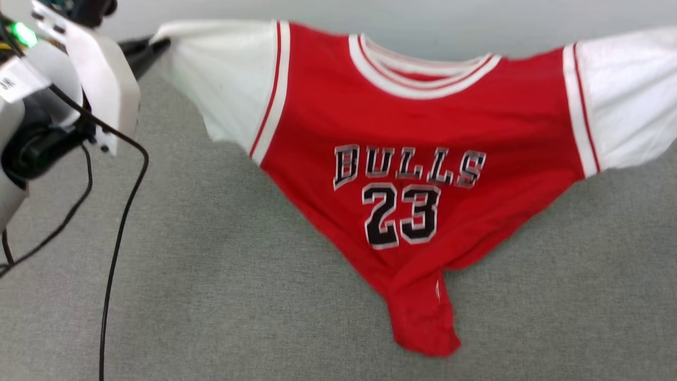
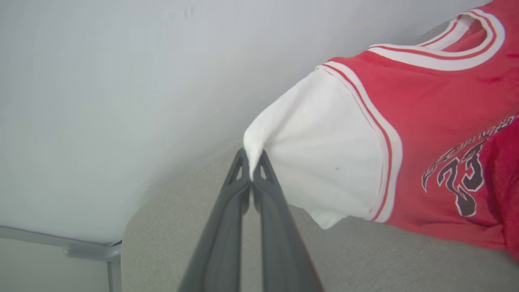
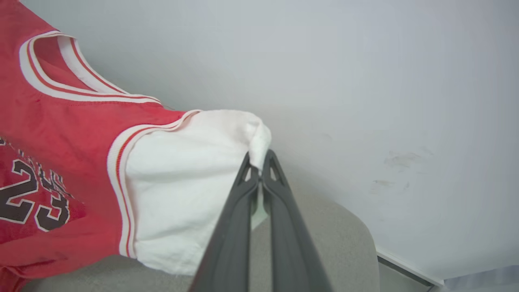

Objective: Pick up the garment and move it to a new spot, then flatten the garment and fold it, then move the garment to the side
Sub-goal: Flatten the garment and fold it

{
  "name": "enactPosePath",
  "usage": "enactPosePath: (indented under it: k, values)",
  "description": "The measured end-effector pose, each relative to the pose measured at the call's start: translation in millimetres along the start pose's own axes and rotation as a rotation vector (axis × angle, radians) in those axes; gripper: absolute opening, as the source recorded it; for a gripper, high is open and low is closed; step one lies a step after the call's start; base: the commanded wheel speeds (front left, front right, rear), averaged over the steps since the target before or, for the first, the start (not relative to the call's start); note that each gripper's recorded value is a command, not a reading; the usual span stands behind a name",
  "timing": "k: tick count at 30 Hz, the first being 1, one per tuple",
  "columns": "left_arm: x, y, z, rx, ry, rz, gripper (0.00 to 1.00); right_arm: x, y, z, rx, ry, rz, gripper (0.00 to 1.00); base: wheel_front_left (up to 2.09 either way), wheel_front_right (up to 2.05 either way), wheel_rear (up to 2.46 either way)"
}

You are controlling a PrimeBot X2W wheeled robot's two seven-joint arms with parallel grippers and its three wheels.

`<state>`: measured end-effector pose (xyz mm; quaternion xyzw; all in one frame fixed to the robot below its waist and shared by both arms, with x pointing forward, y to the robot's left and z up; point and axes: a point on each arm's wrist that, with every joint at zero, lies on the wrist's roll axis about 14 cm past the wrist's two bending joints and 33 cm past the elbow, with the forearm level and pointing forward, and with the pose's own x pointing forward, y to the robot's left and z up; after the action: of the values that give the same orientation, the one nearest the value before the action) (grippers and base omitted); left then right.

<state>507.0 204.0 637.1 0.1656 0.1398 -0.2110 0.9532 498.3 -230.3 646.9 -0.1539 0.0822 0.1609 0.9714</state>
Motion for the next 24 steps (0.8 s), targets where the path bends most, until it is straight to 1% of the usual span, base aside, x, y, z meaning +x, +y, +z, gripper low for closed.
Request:
enactPosePath:
  k: [5, 10, 15, 21, 24]
  values:
    - [-6, 4, 44, 0.056, -0.134, 0.030, 0.00, -2, -7, 39, -0.056, -0.112, -0.026, 0.00, 0.00, 0.00, 0.00]
    - [4, 12, 84, 0.112, -0.244, 0.066, 0.00, 12, -15, 67, -0.124, -0.175, -0.062, 0.00, 0.00, 0.00, 0.00]
    - [26, 21, 121, 0.152, -0.343, 0.099, 0.00, 41, -29, 89, -0.171, -0.207, -0.113, 0.00, 0.00, 0.00, 0.00]
    - [61, 38, 157, 0.151, -0.465, 0.132, 0.00, 86, -51, 109, -0.201, -0.241, -0.182, 0.00, 0.00, 0.00, 0.00]
    - [76, 51, 169, 0.146, -0.520, 0.161, 0.00, 109, -57, 117, -0.219, -0.265, -0.204, 0.00, 0.00, 0.00, 0.00]
